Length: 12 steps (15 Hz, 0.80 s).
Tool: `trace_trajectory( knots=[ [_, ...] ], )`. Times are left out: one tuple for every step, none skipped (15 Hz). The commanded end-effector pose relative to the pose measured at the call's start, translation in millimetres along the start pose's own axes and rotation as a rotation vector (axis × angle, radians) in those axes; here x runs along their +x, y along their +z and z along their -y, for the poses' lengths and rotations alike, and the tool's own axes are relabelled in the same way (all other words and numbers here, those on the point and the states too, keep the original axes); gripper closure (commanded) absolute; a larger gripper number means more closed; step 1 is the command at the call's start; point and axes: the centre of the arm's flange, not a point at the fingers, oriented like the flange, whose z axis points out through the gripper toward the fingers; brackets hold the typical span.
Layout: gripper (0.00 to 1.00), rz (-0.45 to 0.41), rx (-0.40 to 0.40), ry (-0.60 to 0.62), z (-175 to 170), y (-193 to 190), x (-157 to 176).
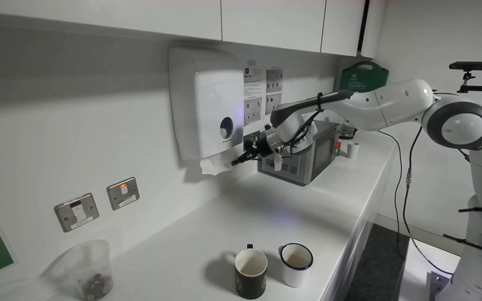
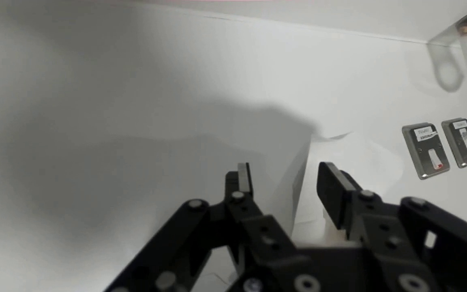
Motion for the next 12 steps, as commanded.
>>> trace_trajectory(
  knots=[
    [0.79, -0.01, 0.004, -0.033, -9, -1, 7],
    [0.88, -0.008, 0.003, -0.034, -8, -2, 7],
    [0.95, -0.008, 0.001, -0.036, -9, -3, 6],
    [1.0, -0.006, -0.001, -0.035, -9, -4, 6],
    [1.0, -0.004, -0.005, -0.037, -10, -6, 5],
    [1.0, -0.003, -0.009, -0.038, -11, -9, 4],
    [1.0, -0.001, -0.009, -0.034, -12, -13, 2],
    [1.0, 0.0, -0.014, -0.033, -14, -16, 2],
    [1.0, 0.001, -0.017, -0.029, -15, -20, 0],
    [1.0, 0.002, -0.021, -0.025, -17, -25, -2],
    [1.0, 0.004, -0.025, -0.022, -19, -29, -4],
    [1.0, 0.007, -0.029, -0.018, -20, -34, -6]
  ],
)
